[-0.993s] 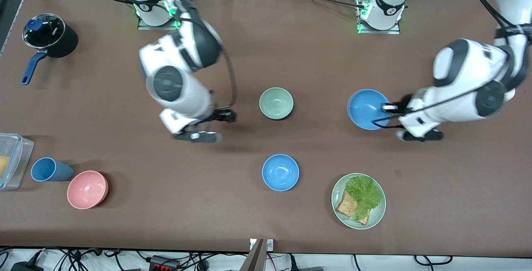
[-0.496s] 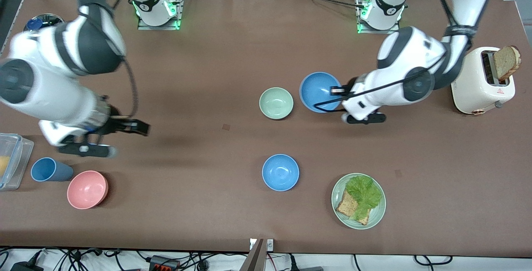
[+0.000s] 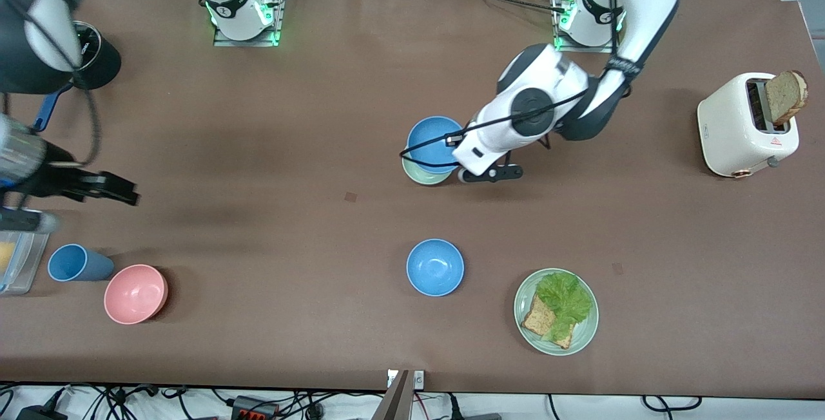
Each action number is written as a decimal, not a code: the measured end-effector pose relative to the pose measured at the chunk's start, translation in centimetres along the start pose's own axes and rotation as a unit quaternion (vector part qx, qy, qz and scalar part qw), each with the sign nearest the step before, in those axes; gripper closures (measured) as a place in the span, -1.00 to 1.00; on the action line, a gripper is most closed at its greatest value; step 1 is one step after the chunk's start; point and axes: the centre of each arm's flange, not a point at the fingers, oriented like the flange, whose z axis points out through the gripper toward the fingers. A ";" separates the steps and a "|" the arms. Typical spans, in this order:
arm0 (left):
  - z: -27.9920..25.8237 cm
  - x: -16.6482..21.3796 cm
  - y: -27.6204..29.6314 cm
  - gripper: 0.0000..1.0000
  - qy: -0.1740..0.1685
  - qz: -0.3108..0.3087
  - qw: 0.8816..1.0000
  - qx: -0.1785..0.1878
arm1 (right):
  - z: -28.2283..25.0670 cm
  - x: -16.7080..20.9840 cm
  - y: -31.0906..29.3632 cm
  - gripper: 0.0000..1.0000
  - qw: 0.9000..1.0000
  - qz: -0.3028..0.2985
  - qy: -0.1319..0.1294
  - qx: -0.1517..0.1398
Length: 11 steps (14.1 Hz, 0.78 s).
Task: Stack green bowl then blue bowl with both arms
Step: 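Release the green bowl and withdraw the right gripper while the left carries, then lower the blue bowl into the green bowl and open the left gripper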
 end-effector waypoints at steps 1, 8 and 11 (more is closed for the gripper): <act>1.1 0.2 0.3 0.90 0.000 0.003 1.000 0.007 | -1.0 -0.4 1.1 -1.00 1.000 0.004 0.001 -0.003; 5.3 1.1 0.9 0.90 0.002 0.021 0.999 0.026 | -3.5 -2.5 4.2 -1.00 1.000 -0.020 -0.017 -0.007; 6.4 0.9 1.5 0.90 0.000 0.017 1.000 0.023 | -3.1 -3.7 4.2 -1.00 0.999 -0.021 -0.028 -0.007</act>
